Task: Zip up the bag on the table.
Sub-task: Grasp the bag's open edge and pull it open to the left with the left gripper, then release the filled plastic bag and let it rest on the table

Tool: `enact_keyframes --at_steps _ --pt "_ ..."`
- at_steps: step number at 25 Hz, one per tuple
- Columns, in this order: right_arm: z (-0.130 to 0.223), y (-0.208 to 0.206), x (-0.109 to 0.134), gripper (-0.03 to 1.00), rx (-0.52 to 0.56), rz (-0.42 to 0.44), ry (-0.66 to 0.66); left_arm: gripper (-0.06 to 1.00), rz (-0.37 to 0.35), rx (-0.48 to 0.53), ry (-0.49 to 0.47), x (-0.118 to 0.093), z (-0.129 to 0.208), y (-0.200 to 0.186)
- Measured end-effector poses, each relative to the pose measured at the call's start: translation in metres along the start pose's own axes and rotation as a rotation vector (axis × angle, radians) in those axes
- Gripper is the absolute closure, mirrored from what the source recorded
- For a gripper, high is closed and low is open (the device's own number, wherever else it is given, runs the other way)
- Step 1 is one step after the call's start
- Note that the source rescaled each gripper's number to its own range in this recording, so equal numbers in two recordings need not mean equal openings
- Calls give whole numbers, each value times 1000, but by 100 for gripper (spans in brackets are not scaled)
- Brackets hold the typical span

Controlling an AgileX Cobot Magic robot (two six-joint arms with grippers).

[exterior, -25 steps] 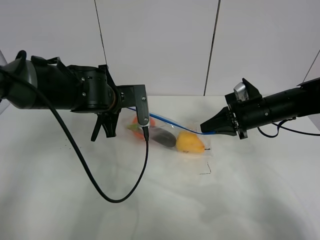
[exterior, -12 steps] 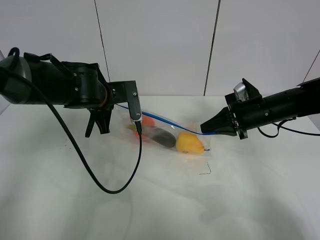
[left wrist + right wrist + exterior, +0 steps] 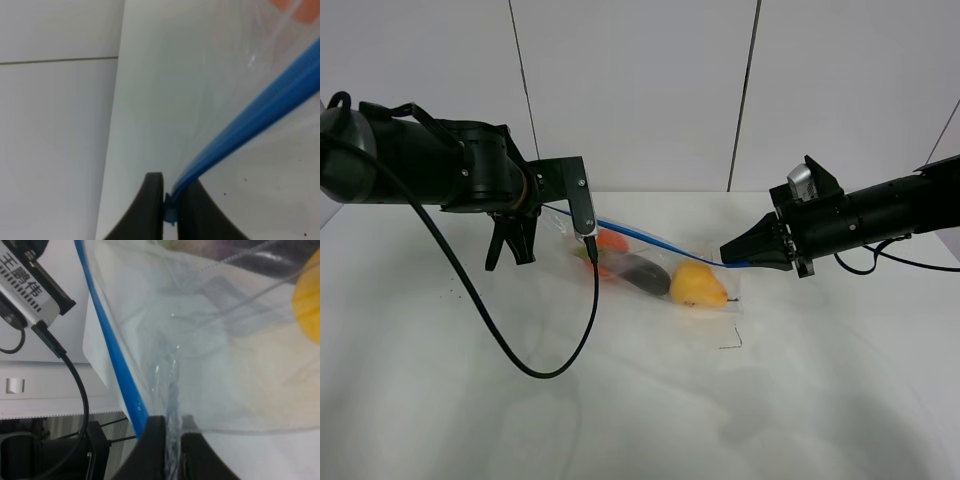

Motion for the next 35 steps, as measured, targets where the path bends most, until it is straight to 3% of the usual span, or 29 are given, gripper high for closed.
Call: enact_keyframes --at_steps 6,8,12,14,24,28,32,35 --pt "0 0 0 97 2 1 -1 90 23 5 -50 -2 1 0" --pt "3 0 -2 97 24 13 -11 77 18 32 -65 1 7 0" --pt "4 0 -2 97 32 16 -15 34 7 30 -99 7 9 -5" --pt "4 0 -2 97 33 16 -15 22 2 19 -121 10 8 -8" --pt "4 0 -2 97 33 16 -17 14 5 -42 -145 12 1 -12" --pt "4 0 -2 97 33 16 -17 1 11 -70 -146 11 -3 -12" --pt "4 0 -2 97 33 16 -17 -4 14 -84 -151 11 -4 -12" --pt "4 0 -2 97 33 16 -17 -5 17 -86 -208 11 -5 -12"
Point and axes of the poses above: a point on each arm's last joint axis where the gripper is mounted, y pointing out along that axis toward the gripper, x along the wrist's bending axis when the last joint is at zero, z = x × y, the point moved 3 cm from there along y, pointing out along that axis toward the gripper, and after that the axes turned 11 degrees about -y, right-handed, at the moved point
